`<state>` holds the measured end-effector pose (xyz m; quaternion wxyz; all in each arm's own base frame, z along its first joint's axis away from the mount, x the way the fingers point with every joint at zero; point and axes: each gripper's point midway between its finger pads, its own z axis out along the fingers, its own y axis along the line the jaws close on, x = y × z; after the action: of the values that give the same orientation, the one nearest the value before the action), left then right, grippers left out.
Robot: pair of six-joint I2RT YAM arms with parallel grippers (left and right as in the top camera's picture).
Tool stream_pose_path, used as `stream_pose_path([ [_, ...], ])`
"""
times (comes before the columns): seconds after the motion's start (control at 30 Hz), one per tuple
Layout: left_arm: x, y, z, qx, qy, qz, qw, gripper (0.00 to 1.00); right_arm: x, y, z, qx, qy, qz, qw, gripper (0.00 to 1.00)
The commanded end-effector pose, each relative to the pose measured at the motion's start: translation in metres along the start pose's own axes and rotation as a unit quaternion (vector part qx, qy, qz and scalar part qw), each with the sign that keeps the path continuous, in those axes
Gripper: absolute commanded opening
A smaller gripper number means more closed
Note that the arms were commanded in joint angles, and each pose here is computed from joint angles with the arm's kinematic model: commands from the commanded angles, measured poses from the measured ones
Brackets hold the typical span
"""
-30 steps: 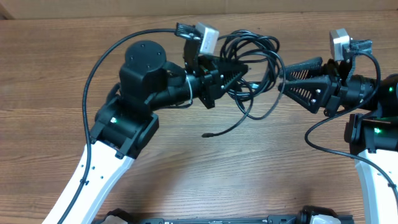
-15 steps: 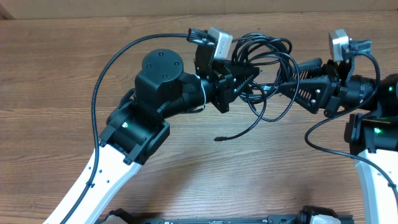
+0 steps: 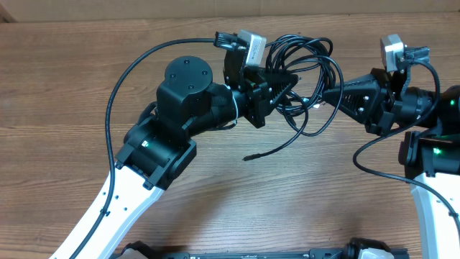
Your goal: Untangle cables
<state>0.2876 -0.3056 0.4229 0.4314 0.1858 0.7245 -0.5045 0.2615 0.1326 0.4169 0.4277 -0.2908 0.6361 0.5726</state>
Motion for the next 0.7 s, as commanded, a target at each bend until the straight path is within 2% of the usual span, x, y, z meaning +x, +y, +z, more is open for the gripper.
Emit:
stream_pose_path([
  [0.0, -0.011, 0.001, -0.001, -0.016, -0.026, 0.004, 1.0, 0.06, 0.005, 0.009, -0.001, -0.019, 0.022, 0.003, 1.0, 0.04],
  [0.03, -0.013, 0.003, -0.001, -0.021, -0.031, 0.001, 0.999, 0.08, 0.007, 0.01, -0.001, -0.022, 0.026, 0.006, 0.999, 0.04],
  [0.1, -0.021, 0.006, -0.002, -0.031, -0.05, -0.019, 0.998, 0.28, 0.01, 0.009, -0.001, -0.025, 0.03, 0.027, 0.999, 0.04],
  [0.27, -0.033, -0.001, -0.003, -0.019, -0.075, -0.018, 0.997, 0.3, 0.012, 0.007, -0.001, -0.024, 0.03, 0.047, 0.998, 0.04],
  [0.37, -0.037, -0.003, -0.004, -0.014, -0.082, -0.014, 0.996, 0.43, 0.012, 0.007, -0.001, -0.024, 0.03, 0.048, 0.998, 0.04],
  [0.67, -0.043, -0.003, -0.005, -0.017, -0.095, -0.01, 0.995, 0.56, 0.013, 0.006, -0.001, -0.024, 0.031, 0.059, 0.997, 0.04],
])
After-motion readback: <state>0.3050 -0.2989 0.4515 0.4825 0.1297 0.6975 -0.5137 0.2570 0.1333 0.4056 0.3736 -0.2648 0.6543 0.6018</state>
